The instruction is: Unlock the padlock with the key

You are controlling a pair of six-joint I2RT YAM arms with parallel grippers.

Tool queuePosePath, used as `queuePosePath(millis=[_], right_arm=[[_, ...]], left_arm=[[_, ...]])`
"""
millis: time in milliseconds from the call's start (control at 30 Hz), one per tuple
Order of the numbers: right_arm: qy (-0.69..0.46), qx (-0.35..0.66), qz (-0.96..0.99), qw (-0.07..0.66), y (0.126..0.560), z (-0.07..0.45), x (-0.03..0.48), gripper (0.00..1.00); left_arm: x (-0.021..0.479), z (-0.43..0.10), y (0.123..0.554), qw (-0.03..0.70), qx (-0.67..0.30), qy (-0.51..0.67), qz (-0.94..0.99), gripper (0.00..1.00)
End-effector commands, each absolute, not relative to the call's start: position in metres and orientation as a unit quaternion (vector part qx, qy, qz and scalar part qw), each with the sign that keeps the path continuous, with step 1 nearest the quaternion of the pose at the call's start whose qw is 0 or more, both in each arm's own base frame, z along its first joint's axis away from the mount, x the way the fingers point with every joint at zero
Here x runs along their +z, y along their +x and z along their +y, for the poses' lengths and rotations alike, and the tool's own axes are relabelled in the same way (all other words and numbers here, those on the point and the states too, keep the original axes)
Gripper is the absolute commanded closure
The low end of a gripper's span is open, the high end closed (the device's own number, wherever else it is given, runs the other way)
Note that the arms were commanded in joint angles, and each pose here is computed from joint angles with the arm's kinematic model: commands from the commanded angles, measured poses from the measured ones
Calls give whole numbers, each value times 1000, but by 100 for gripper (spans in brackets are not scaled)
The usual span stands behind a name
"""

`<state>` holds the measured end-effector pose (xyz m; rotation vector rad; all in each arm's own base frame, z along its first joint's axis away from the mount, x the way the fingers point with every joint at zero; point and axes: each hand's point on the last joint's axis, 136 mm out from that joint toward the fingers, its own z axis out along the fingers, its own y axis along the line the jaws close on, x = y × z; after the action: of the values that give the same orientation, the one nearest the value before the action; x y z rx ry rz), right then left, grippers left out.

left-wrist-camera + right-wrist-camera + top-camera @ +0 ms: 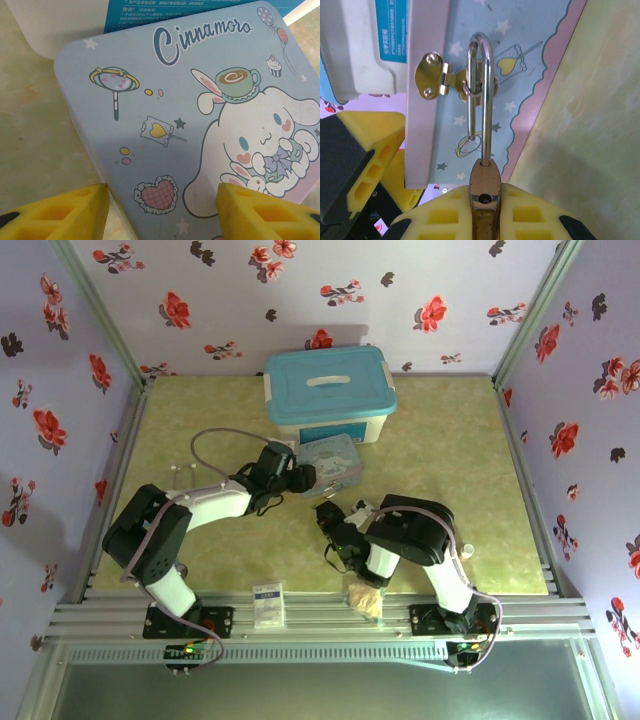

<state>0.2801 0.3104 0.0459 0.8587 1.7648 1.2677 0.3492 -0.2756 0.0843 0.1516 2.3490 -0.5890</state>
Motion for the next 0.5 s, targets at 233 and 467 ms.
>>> queuePosePath(millis=[233,467], right_arm=[[361,401,704,461,293,264,23,100],[363,372,702,487,300,239,28,100]], left_arm=[[36,-261,327,283,-187,82,937,52],[32,-258,325,280,-183,87,939,54]])
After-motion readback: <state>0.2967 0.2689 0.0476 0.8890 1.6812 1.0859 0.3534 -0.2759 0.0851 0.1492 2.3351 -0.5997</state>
